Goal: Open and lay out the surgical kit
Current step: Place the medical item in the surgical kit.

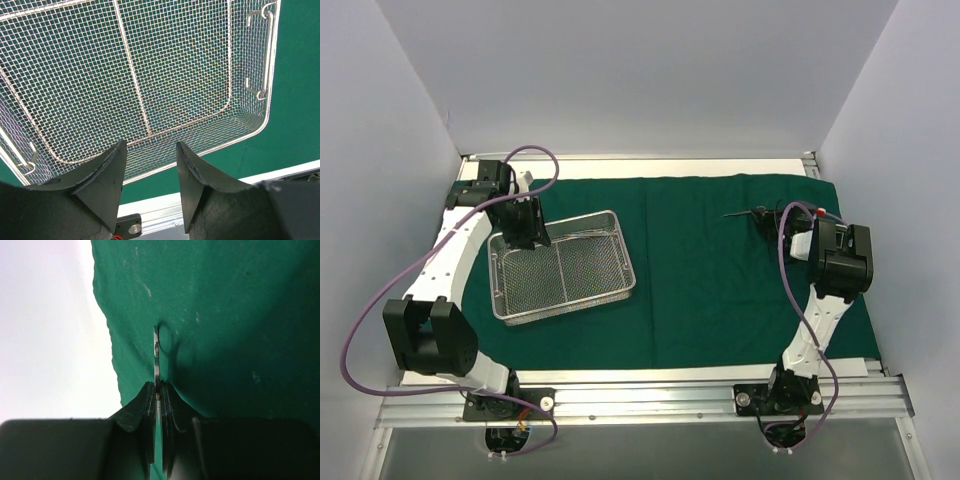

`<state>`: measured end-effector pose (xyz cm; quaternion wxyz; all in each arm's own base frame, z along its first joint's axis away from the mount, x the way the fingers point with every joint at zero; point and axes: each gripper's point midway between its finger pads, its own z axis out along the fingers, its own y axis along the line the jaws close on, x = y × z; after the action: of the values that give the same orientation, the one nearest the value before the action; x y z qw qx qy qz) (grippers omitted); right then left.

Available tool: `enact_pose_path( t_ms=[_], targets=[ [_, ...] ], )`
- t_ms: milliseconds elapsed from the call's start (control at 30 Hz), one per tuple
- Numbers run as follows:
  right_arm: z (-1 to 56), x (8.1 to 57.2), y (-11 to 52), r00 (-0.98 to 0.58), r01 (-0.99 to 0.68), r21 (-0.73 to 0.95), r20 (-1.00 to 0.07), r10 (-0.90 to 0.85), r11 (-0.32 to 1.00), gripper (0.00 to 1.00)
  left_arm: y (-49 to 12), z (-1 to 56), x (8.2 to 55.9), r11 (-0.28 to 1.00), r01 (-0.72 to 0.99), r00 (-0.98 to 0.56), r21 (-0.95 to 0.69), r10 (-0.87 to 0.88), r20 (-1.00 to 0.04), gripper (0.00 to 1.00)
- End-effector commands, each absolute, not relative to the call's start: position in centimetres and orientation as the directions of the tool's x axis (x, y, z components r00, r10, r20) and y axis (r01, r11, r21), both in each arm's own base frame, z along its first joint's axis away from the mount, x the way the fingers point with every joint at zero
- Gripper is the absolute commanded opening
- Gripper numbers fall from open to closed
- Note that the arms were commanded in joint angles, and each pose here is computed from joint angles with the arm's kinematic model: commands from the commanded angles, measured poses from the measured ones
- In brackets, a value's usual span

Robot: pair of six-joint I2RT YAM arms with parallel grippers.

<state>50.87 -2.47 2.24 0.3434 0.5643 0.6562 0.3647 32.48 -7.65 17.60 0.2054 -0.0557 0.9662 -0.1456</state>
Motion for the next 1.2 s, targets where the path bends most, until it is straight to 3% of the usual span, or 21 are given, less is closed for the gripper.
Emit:
enact_pose_path(
  t_ms=[0,133,233,367,467,567,600,667,733,800,833,900,933,1067,1167],
  targets=[
    [2.0,51.0,-3.2,-0.087,0.481,0.873,-0.046,0.995,0.082,0.0,-7.8,19.0,33.3,0.944,-0.034,-0.891,-0.329,-0.178,-0.417,0.53],
    [1.7,50.7,-3.1,-0.084,0.496,0.865,-0.031,0.996,0.069,0.05,-7.8,18.9,33.2,0.943,-0.038,-0.892,-0.331,-0.182,-0.415,0.53],
    [2.1,50.5,-3.1,-0.08,0.506,0.86,-0.029,0.996,0.065,0.16,-7.8,18.8,33.2,0.941,-0.041,-0.892,-0.336,-0.186,-0.411,0.53],
    [3.8,50.0,-3.2,-0.076,0.53,0.843,-0.06,0.995,0.091,0.39,-8.0,18.7,33.3,0.937,-0.039,-0.889,-0.347,-0.191,-0.415,0.53],
    [5.8,49.6,-3.1,-0.09,0.534,0.837,-0.084,0.992,0.119,0.47,-8.0,18.6,33.5,0.936,-0.039,-0.887,-0.351,-0.194,-0.419,0.53],
    [9.3,49.1,-2.9,-0.116,0.539,0.828,-0.108,0.987,0.154,0.49,-8.1,18.7,33.8,0.933,-0.04,-0.883,-0.359,-0.201,-0.425,0.53],
    [8.8,47.7,-2.4,-0.161,0.6,0.776,-0.12,0.98,0.194,0.49,-8.1,18.7,33.9,0.932,-0.04,-0.882,-0.359,-0.202,-0.426,0.53],
    [14.0,48.6,-2.4,-0.21,0.55,0.78,-0.216,0.953,0.298,0.49,-8.3,18.6,34.3,0.93,-0.036,-0.88,-0.366,-0.204,-0.43,0.53],
    [15.5,47.8,-0.2,-0.361,0.529,0.704,-0.319,0.876,0.474,0.49,-8.6,18.5,34.4,0.923,-0.039,-0.88,-0.384,-0.214,-0.424,0.53],
    [20.5,49.7,2.5,-0.465,0.394,0.68,-0.433,0.773,0.618,0.48,-9.0,18.3,34.6,0.913,-0.051,-0.88,-0.404,-0.232,-0.414,0.54],
    [19.8,50.2,6.0,-0.58,0.294,0.612,-0.497,0.646,0.734,0.47,-9.1,18.3,34.6,0.909,-0.051,-0.882,-0.413,-0.235,-0.408,0.54],
    [23.3,51.3,10.4,-0.639,0.143,0.573,-0.57,0.517,0.807,0.47,-9.9,18.1,34.6,0.894,-0.043,-0.886,-0.447,-0.241,-0.395,0.55],
    [22.4,51.2,14.1,-0.691,0.042,0.534,-0.595,0.411,0.844,0.47,-10.2,18.0,34.7,0.888,-0.037,-0.887,-0.459,-0.241,-0.394,0.56],
    [23.5,49.3,24.5,-0.724,-0.319,0.452,-0.684,0.094,0.833,0.53,-10.2,17.0,34.5,0.883,-0.085,-0.897,-0.461,-0.269,-0.351,0.57],
    [21.9,46.8,29.7,-0.711,-0.469,0.382,-0.698,-0.084,0.796,0.59,-9.4,17.4,33.9,0.897,-0.121,-0.887,-0.426,-0.29,-0.358,0.57]
  ],
)
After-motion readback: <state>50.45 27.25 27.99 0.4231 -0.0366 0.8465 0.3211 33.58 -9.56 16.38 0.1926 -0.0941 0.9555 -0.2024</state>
